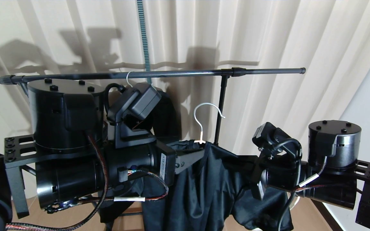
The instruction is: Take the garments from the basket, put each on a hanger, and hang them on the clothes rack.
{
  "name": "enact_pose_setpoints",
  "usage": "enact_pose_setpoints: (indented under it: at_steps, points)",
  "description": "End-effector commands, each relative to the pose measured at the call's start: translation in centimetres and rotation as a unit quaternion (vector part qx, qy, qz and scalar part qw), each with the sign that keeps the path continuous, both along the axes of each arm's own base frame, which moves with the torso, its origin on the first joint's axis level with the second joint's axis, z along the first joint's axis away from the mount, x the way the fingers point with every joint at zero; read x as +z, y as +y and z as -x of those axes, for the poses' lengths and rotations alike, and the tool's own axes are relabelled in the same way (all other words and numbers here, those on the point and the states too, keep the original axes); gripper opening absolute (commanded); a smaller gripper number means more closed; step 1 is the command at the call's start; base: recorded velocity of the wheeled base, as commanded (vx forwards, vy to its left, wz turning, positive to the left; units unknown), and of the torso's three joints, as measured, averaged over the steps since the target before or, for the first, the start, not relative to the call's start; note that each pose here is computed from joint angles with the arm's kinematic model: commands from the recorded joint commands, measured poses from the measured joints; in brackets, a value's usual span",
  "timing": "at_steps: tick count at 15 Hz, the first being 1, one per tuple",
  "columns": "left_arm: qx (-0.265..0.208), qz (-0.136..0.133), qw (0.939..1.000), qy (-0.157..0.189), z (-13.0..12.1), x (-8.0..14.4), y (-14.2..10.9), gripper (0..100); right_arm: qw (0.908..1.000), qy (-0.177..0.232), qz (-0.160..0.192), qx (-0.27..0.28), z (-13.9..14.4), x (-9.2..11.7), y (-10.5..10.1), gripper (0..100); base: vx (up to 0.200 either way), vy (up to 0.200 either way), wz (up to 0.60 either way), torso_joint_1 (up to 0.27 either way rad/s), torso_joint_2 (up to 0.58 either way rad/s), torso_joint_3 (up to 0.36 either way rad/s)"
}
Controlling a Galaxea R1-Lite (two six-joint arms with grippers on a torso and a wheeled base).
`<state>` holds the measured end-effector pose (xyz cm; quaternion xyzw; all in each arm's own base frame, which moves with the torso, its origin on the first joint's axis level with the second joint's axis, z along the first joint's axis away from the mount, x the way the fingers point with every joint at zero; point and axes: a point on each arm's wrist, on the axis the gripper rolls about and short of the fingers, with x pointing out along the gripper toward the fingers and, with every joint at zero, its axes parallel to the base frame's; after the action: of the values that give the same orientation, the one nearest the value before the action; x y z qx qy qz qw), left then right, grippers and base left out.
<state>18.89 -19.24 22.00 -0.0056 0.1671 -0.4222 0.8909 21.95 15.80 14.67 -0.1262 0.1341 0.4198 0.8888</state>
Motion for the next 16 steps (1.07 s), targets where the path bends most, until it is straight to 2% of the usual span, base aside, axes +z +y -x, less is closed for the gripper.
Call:
enact_pose_setpoints:
  at_steps: [1, 3, 5, 7, 8, 10, 14, 16]
  points:
    - [-0.005, 0.0, 1.0, -0.002, 0.6, 0.5, 0.3, 100, 1.0, -0.003, -0.002, -0.001, 0.0, 0.2, -0.1, 0, 0.0, 0.0, 0.0, 0.0, 0.0, 0.0]
    - [-0.002, 0.003, 1.0, -0.006, 1.2, 1.2, 1.1, 100, 1.0, -0.002, -0.006, 0.007, 0.0, 0.2, -0.2, 0, 0.0, 0.0, 0.0, 0.0, 0.0, 0.0]
    - [0.004, -0.004, 1.0, -0.007, 2.0, 1.4, 2.5, 100, 0.9997, 0.002, -0.016, 0.017, -0.2, 0.5, -1.2, 0, 0.0, 0.0, 0.0, 0.0, 0.0, 0.0]
    - [0.035, -0.035, 0.998, -0.039, 1.4, 1.0, 6.2, 100, 0.9988, 0.009, -0.032, 0.036, -0.6, 0.6, -2.8, 0, 0.0, 0.0, 0.0, 0.0, 0.0, 0.0]
    - [0.026, -0.034, 0.9982, -0.042, 1.0, 0.7, 8.1, 100, 0.9979, 0.011, -0.04, 0.049, -0.6, 0.8, -3.2, 0, 0.0, 0.0, 0.0, 0.0, 0.0, 0.0]
    - [-0.002, -0.01, 0.9994, -0.032, 0.3, 0.5, 10.8, 100, 0.9969, 0.015, -0.047, 0.062, -0.6, 0.8, -3.7, 0, 0.0, 0.0, 0.0, 0.0, 0.0, 0.0]
    - [-0.067, 0.015, 0.9976, -0.006, -0.8, -2.1, 14.9, 100, 0.9956, 0.009, -0.054, 0.076, -0.2, 1.2, -3.8, 0, 0.0, 0.0, 0.0, 0.0, 0.0, 0.0]
    - [-0.059, 0.018, 0.9981, 0.011, -1.6, -3.3, 16.2, 100, 0.9951, 0.007, -0.054, 0.082, -0.1, 1.3, -3.9, 0, 0.0, 0.0, 0.0, 0.0, 0.0, 0.0]
